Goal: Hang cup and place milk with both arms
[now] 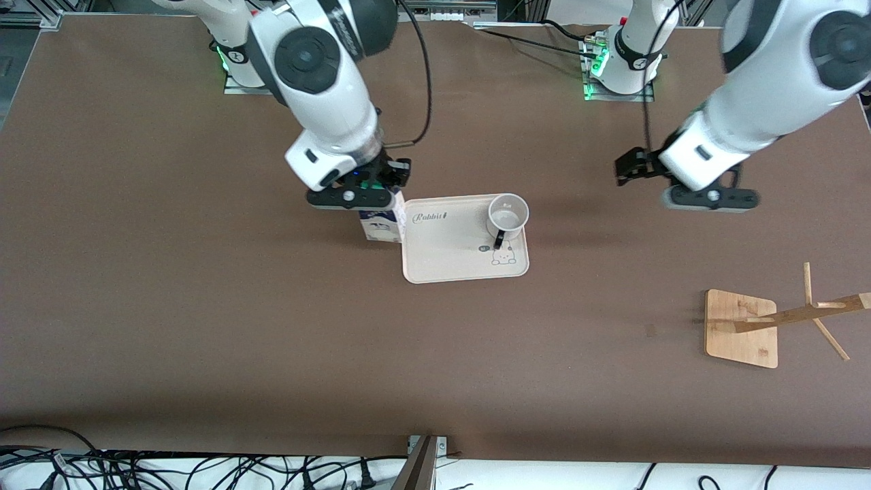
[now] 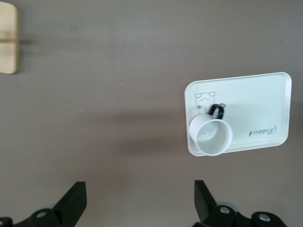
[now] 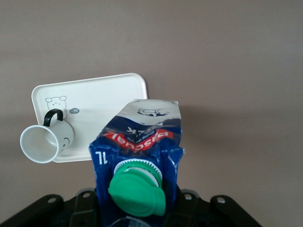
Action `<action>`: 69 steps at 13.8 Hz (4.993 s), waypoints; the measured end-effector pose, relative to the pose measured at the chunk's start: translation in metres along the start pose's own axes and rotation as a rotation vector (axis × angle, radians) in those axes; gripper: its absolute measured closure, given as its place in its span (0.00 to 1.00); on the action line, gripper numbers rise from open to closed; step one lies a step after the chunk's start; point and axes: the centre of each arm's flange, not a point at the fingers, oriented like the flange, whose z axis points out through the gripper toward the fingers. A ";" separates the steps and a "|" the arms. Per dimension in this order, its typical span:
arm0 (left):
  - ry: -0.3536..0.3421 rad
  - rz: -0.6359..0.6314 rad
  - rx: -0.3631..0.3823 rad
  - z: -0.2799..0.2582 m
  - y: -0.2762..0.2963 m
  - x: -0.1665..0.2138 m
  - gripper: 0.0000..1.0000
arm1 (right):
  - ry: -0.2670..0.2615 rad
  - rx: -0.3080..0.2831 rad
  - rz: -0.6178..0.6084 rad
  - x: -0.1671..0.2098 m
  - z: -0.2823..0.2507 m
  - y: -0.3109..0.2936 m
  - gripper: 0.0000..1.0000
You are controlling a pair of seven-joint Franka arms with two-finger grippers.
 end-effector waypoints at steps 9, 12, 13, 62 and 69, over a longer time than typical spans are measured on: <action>-0.028 0.096 -0.012 0.208 0.125 0.000 0.00 | -0.149 -0.045 -0.124 0.064 -0.044 0.330 0.53; -0.033 0.151 -0.010 0.256 0.155 -0.016 0.00 | -0.221 -0.050 -0.170 0.060 -0.008 0.379 0.53; -0.032 0.171 -0.003 0.267 0.163 -0.020 0.00 | -0.225 -0.050 -0.174 0.060 0.008 0.388 0.53; 0.207 0.060 -0.010 -0.005 -0.302 0.115 0.94 | -0.047 -0.154 -0.165 0.018 -0.094 0.433 0.00; 0.192 0.182 0.001 0.005 -0.320 0.115 0.87 | -0.046 -0.146 -0.146 0.018 -0.094 0.443 0.00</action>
